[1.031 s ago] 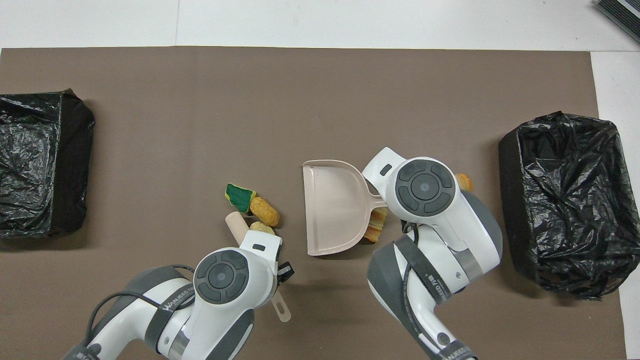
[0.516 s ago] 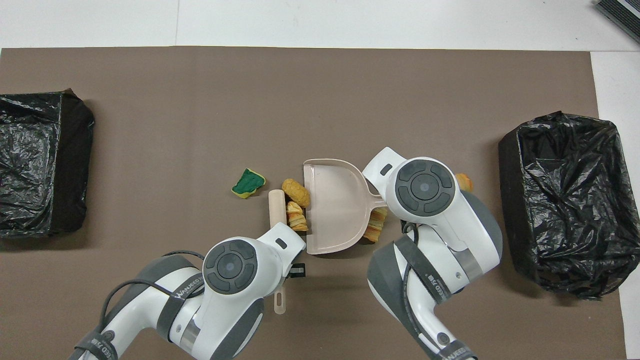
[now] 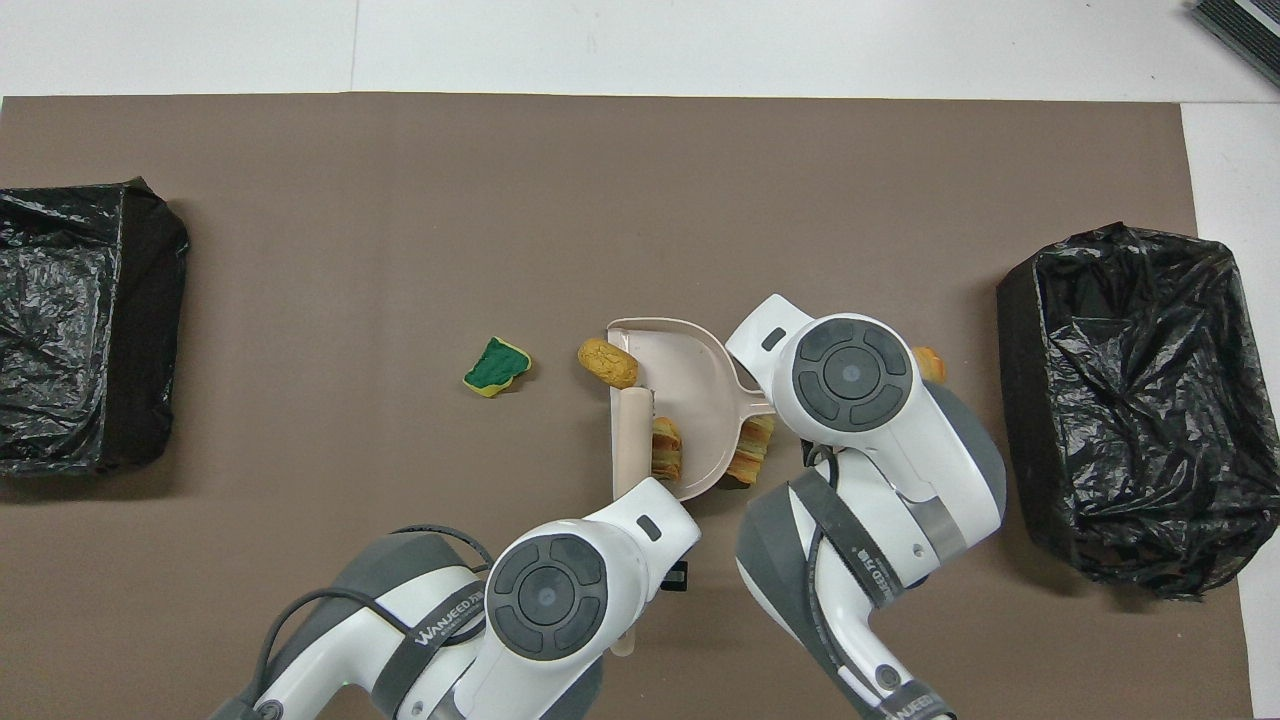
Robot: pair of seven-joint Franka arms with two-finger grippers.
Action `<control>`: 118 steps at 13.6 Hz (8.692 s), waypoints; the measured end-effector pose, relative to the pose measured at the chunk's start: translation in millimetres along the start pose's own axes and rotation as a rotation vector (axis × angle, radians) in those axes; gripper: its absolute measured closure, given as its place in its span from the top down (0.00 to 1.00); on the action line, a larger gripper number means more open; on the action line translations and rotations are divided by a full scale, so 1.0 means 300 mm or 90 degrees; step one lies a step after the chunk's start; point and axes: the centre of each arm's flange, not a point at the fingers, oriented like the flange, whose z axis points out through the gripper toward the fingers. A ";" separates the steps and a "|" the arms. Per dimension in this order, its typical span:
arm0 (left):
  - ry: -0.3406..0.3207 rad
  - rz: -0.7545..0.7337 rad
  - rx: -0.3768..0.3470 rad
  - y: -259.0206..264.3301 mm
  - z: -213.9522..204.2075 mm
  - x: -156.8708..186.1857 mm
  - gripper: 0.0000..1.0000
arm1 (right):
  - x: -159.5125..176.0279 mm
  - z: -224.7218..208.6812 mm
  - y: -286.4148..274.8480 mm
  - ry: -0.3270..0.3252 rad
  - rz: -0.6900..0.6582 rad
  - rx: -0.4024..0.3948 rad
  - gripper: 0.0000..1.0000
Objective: Sweep and dump trash in bin
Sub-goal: 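Sweep the bread and sponge pieces into the dustpan with the left gripper, then carry the dustpan to the black bag and tip it with the right gripper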
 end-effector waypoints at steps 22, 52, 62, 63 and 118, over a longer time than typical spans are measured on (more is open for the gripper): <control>0.000 -0.003 0.075 -0.736 0.076 0.446 0.26 | 0.057 0.047 -0.006 0.067 0.084 0.023 0.32; -0.090 -0.117 0.126 -0.333 -0.059 0.091 0.26 | -0.309 0.028 0.184 0.164 0.109 0.037 0.32; 0.006 -0.063 0.102 -0.192 0.071 -0.352 0.26 | -1.060 -0.061 0.284 0.151 0.099 0.039 0.32; 0.004 -0.064 0.089 -0.158 0.083 -0.376 0.26 | -1.135 -0.065 0.280 0.137 0.086 0.032 0.32; 0.081 0.079 0.092 -1.066 -0.962 0.471 1.00 | 0.103 -0.267 0.035 0.048 0.846 0.136 0.32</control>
